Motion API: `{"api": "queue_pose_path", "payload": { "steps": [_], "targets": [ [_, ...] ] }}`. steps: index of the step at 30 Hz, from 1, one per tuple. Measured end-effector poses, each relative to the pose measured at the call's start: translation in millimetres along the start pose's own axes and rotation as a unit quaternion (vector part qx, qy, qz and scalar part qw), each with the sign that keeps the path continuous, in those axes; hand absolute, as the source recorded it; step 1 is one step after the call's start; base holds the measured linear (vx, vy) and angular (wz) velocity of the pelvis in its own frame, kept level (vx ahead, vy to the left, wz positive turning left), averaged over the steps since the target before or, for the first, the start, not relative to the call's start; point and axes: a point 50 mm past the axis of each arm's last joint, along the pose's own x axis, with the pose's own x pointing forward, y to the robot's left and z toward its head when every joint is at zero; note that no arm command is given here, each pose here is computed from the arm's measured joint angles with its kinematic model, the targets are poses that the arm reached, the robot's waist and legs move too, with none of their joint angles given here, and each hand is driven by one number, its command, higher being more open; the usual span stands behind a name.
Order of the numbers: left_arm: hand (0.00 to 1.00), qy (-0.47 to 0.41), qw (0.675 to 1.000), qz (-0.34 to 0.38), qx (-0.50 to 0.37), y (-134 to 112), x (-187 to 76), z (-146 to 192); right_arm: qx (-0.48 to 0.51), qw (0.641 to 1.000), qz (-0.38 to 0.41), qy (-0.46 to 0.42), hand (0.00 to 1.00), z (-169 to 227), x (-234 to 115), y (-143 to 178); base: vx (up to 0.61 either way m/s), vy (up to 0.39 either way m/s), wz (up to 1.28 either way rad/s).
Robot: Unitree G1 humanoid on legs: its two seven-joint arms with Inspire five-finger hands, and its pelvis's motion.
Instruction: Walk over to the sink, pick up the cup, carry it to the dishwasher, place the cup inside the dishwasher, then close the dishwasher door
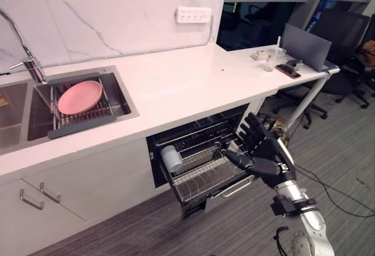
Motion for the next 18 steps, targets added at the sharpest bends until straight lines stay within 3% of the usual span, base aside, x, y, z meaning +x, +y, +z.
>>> {"api": "queue_pose_path", "payload": {
  "steps": [8, 10, 12, 18],
  "targets": [
    [1.00, -0.028, 1.000, 0.002, -0.001, -10, -2, 5, -0.039, 0.993, 0.046, -0.097, 1.00, 38, 30, 7, -0.06, -0.028, 0.71],
    [1.00, -0.037, 0.999, 0.000, 0.027, -10, -1, 9, -0.055, 0.991, 0.040, -0.112, 1.00, 45, 29, 3, 0.01, 0.073, 1.02],
    [1.00, -0.026, 0.999, -0.021, 0.039, -26, -5, 4, -0.065, 0.990, 0.037, -0.119, 1.00, 51, 29, -3, 0.07, 0.135, 0.54],
    [1.00, 0.001, 0.996, -0.043, 0.083, -25, -2, 5, -0.043, 0.992, -0.006, -0.120, 1.00, 44, 26, -9, 0.03, 0.073, 0.08]
  ]
}}
